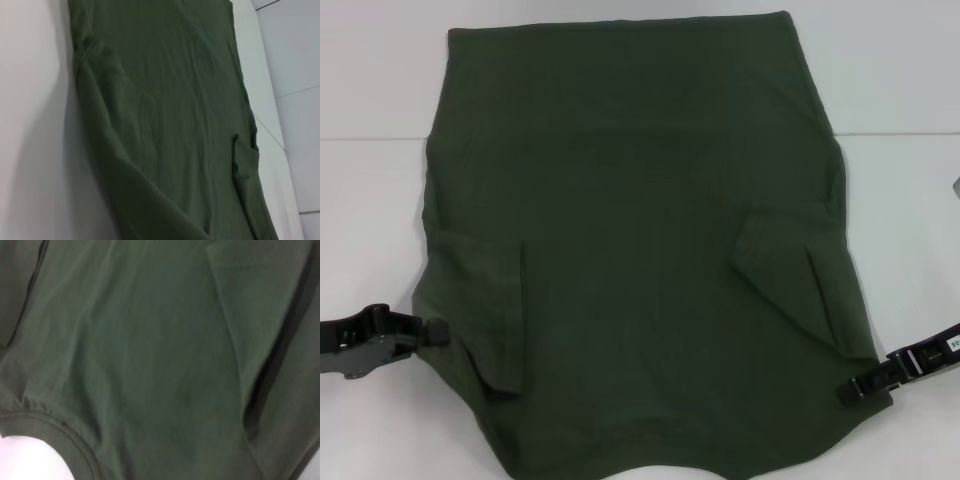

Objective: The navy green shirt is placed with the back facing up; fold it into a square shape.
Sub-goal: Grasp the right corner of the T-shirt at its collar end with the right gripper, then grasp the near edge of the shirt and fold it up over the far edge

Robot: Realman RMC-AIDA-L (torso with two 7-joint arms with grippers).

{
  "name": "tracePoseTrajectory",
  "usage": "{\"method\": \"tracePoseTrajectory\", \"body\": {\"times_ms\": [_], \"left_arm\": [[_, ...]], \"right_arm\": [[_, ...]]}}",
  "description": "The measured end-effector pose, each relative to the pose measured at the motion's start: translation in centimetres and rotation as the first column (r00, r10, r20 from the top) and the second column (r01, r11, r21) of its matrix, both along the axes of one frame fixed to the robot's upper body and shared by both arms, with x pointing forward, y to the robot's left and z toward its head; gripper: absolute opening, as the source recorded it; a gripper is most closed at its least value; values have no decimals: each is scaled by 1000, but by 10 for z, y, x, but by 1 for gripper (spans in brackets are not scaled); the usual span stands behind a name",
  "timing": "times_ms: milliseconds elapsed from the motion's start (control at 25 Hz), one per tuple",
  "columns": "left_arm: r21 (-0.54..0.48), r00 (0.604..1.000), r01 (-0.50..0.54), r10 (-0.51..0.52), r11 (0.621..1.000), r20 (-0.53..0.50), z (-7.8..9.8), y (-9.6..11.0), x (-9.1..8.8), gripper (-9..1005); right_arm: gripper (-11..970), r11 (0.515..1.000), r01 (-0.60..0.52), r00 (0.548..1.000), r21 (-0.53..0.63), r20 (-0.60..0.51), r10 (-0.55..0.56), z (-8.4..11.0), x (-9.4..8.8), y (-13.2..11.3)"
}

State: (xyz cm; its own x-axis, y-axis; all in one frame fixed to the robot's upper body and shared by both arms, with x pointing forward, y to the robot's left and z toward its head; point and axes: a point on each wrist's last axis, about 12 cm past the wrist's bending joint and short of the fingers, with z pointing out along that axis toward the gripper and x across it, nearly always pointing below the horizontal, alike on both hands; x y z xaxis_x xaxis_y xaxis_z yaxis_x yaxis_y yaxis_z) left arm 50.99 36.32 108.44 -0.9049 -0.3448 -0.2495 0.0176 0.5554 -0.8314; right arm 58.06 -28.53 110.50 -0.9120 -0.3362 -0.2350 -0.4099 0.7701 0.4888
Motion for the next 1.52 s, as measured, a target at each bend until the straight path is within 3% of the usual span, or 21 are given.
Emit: {"method": "tracePoseTrajectory", "body": {"times_ms": [320, 520, 880, 1080, 1240, 1520], "left_arm": [[1, 1000, 6, -6, 1000, 4, 0, -1, 1, 18], [-1, 1000, 8, -8, 1000, 5, 0, -2, 0, 18], [-6, 1000, 21, -20, 1000, 9, 0, -2, -2, 18], [-11, 996, 83, -83, 996, 26, 2, -5, -6, 18], [-4, 991, 133, -133, 991, 8, 2, -3, -15, 18], [-16, 985, 170, -171, 985, -26, 2, 12, -47, 18]], "right_arm": [[744, 1000, 16, 1000, 16, 19, -17, 3, 2, -1], [510, 1000, 12, 1000, 14, 15, -12, 2, 1, -1], [216, 1000, 14, 1000, 22, 2, -14, 0, -2, -2], [73, 998, 10, 1000, 56, -2, -9, 2, -6, -6], [43, 996, -8, 1000, 88, -21, 10, 6, -12, -13], [34, 992, -45, 993, 120, -99, 57, 6, -30, -25]]}}
